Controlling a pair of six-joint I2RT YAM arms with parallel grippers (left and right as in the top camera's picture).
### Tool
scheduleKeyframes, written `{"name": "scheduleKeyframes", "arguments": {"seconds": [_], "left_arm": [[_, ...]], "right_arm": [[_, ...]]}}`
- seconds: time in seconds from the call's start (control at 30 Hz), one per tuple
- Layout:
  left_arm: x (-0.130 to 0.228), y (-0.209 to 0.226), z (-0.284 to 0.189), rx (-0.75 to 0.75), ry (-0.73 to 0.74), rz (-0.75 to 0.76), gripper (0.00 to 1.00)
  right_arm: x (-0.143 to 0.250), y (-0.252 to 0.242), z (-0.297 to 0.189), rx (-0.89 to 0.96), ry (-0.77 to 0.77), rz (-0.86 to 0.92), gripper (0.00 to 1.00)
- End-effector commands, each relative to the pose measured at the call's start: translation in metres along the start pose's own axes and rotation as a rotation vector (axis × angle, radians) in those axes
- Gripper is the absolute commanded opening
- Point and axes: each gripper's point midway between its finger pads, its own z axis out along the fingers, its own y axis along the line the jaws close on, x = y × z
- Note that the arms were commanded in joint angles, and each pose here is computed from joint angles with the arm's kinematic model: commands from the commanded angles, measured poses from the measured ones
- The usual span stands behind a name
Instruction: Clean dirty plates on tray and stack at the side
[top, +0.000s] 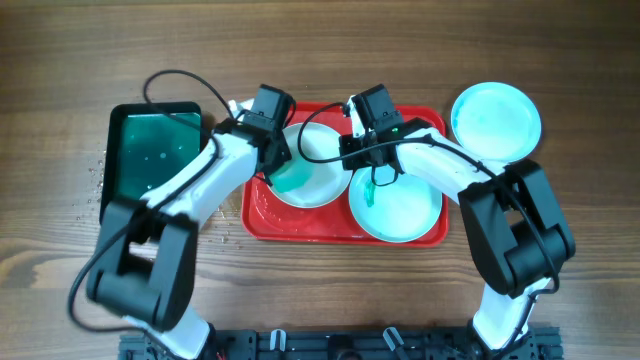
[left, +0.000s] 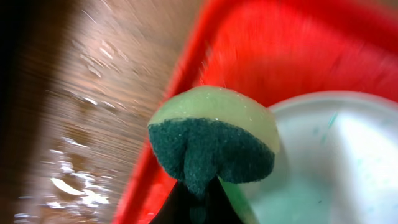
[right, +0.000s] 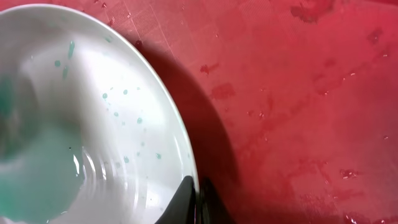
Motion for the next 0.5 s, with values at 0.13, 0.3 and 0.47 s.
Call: {"name": "scheduleKeyframes", "arguments": {"seconds": [0.13, 0.3, 0.47], "left_arm": [[-0.049, 0.022, -0.086, 0.036, -0.244, -0.070, 0.04], [-0.069, 0.052, -0.130, 0.052, -0.347, -0.157, 0.04], [-0.077, 0.105, -0.154, -0.015, -0.387, -0.281, 0.04]], "right_arm": [[-0.019, 0.000, -0.036, 0.041, -0.090, -0.037, 0.04], [-0.046, -0.002, -0.084, 0.112, -0.225, -0.082, 0.04], [-0.068, -0.010, -0.146, 0.256, -0.377, -0.176, 0.04]]}}
